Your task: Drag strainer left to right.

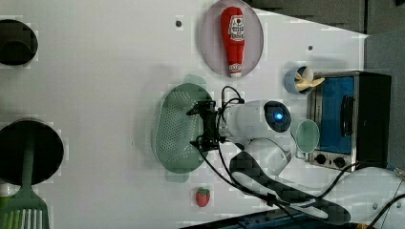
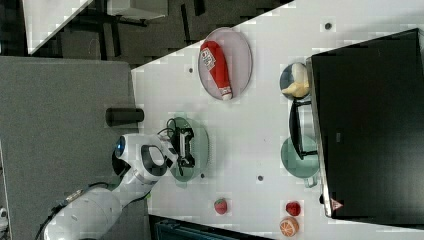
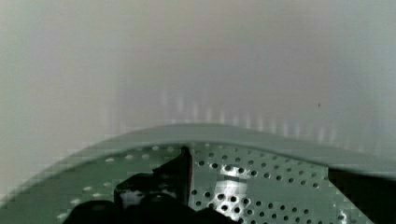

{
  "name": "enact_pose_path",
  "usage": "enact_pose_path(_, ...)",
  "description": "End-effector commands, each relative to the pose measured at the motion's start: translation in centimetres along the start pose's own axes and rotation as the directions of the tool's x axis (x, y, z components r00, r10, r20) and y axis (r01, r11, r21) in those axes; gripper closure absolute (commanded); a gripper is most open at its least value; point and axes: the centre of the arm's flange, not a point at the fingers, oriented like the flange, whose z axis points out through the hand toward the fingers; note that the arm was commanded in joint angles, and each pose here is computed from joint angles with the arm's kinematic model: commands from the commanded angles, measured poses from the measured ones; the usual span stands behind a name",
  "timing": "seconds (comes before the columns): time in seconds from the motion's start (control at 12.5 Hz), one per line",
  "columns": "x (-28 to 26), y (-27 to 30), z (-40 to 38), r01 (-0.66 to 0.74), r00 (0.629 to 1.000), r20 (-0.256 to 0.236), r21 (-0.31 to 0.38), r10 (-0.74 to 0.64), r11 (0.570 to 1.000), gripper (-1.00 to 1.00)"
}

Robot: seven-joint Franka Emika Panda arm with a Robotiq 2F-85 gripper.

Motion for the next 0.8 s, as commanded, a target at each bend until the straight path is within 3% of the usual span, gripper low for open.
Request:
enact_pose_path(0.08,3.8,-1.1,-2.7,-0.049,0.999,-0.007,0.051,0.050,0.997,-1.00)
enact_pose_path(0.8,14.7,-1.1,-3.1,-0.047,0.998,-0.050,0.041,0.049,0.998,-1.00)
